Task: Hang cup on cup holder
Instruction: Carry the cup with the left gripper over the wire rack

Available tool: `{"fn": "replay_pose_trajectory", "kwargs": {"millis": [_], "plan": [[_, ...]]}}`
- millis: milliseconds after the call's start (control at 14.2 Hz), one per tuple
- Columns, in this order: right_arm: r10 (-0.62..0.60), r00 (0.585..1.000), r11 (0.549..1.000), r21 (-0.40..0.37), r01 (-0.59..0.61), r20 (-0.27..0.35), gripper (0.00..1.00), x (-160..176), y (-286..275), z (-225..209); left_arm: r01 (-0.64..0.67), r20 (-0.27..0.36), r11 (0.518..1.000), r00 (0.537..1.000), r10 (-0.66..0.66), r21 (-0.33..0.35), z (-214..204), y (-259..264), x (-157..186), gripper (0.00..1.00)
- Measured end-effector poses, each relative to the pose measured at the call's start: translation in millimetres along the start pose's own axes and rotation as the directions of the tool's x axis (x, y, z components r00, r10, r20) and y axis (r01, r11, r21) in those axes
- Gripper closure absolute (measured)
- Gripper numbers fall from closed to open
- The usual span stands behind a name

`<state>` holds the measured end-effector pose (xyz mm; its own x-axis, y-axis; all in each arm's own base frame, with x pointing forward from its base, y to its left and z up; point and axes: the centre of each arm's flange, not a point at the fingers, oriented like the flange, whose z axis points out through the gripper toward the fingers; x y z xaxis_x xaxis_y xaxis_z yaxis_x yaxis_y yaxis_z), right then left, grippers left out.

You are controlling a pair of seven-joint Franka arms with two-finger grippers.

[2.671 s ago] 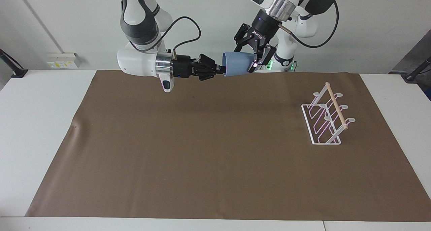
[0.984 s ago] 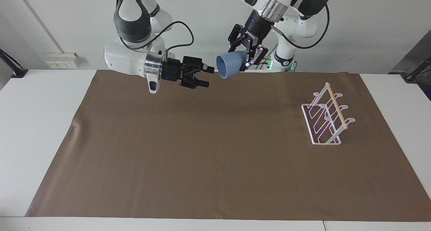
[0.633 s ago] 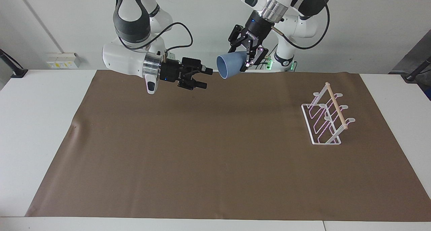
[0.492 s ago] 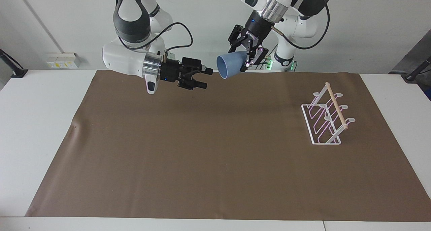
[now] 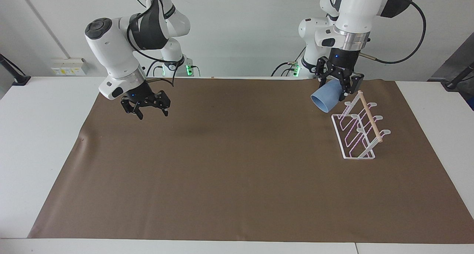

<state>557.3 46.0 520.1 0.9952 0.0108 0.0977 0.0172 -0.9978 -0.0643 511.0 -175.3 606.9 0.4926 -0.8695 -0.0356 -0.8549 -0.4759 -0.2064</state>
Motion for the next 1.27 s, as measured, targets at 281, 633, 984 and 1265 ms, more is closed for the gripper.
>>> {"fn": "replay_pose_trajectory", "kwargs": {"millis": [281, 633, 984, 1265], "plan": [[0.075, 0.997, 0.997, -0.004, -0.075, -0.023, 0.0, -4, -2, -60, -0.173, 0.219, 0.983, 0.963, 0.157, 0.054, 48, -2, -11, 0.2], [0.175, 0.985, 0.985, -0.011, -0.175, 0.002, 0.0, -12, 32, -135, -0.38, 0.437, 0.924, 0.837, 0.328, 0.033, 81, -15, -23, 0.2], [0.188, 0.982, 0.982, -0.017, -0.188, 0.03, 0.0, -16, 38, -139, -0.547, 0.549, 0.837, 0.7, 0.457, 0.001, 102, -18, -17, 0.2], [0.209, 0.976, 0.978, -0.024, -0.208, 0.058, 0.0, -19, 48, -137, -0.614, 0.593, 0.789, 0.638, 0.491, 0.007, 127, -25, -10, 0.2]]}}
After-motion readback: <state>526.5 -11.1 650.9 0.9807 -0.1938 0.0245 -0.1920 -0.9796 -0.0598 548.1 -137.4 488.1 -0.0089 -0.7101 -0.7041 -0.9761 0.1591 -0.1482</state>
